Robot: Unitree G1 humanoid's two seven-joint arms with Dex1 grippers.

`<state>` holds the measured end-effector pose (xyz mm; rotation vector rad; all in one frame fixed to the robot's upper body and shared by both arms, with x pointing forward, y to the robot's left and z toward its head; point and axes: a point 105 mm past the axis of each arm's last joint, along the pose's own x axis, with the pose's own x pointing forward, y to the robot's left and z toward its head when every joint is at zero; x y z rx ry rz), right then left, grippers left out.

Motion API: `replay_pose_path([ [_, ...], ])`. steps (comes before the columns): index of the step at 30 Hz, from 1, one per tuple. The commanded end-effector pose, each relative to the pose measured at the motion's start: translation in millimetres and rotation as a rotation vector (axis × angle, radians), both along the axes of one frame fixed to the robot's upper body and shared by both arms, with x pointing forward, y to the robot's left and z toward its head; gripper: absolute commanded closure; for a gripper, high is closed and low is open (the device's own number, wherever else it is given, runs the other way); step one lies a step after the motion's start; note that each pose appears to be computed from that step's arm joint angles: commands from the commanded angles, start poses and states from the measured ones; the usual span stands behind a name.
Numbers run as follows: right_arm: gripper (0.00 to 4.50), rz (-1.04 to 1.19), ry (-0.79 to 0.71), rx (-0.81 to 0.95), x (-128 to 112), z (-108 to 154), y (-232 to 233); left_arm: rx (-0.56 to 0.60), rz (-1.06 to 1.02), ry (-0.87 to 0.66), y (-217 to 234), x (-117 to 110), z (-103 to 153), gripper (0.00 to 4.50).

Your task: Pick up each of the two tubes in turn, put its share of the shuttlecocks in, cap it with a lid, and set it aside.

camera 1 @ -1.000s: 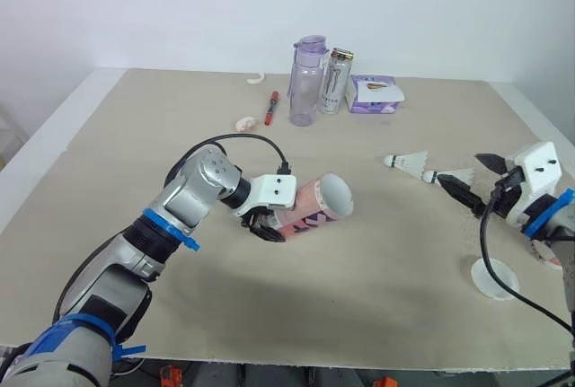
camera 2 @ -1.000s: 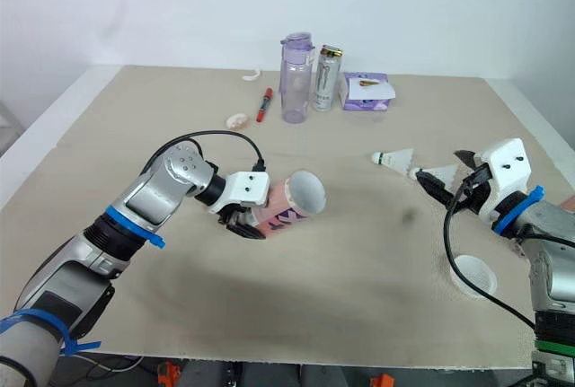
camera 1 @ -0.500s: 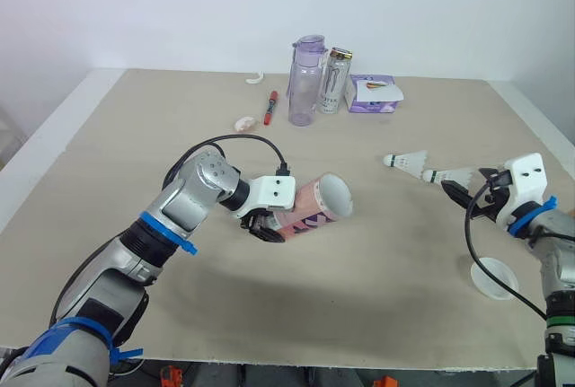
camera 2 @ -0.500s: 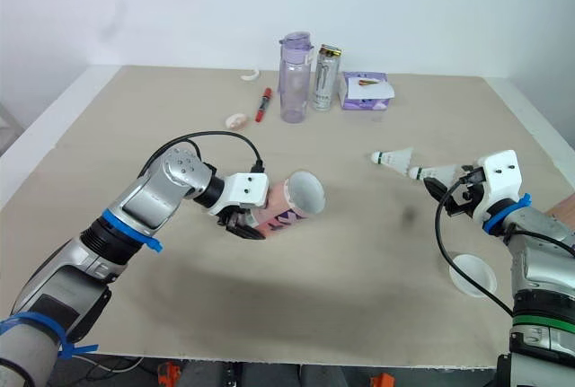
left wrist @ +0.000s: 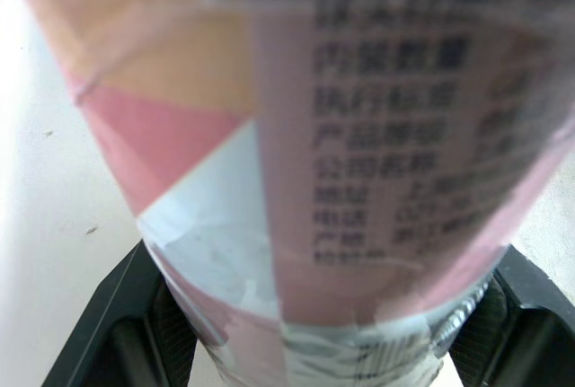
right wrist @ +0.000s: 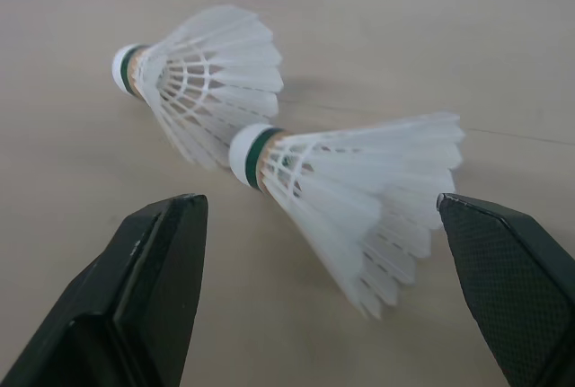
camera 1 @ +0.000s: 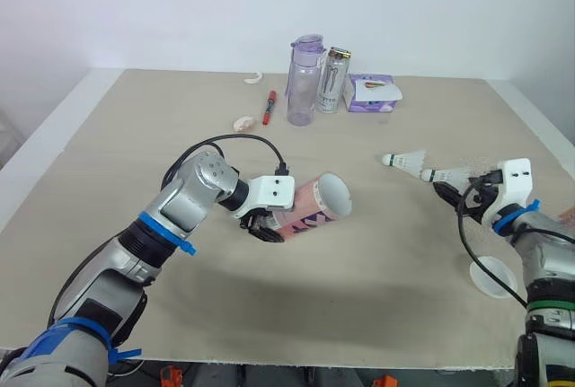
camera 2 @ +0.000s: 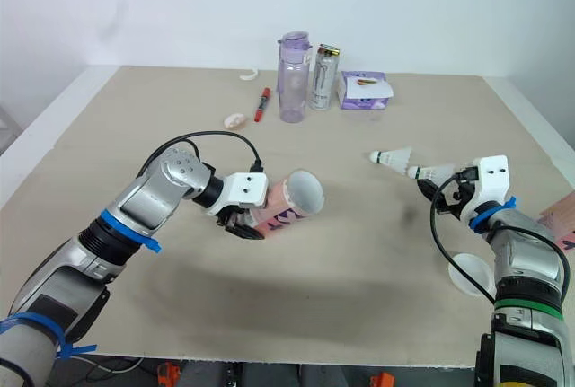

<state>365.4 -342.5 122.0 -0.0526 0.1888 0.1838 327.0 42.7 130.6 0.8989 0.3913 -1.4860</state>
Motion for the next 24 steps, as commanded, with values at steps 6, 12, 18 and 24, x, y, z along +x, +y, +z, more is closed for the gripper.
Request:
replay_pose_path([
  [6,3.94,-0.028,-0.022,0.027,9,7,-10,0.026,0.018,-0.005,2,1,-10,1.36],
  [12,4.39,-0.037,-0.050,0.006,9,10,-14,0.027,0.027,-0.005,4,2,-11,1.36],
  [18,4.39,0.026,-0.182,-0.132,5,43,-6,0.023,0.028,-0.004,3,4,-11,1.36],
  [24,4.39,0.364,-0.483,-0.478,-38,141,62,0.020,0.021,-0.004,2,4,-11,1.36],
])
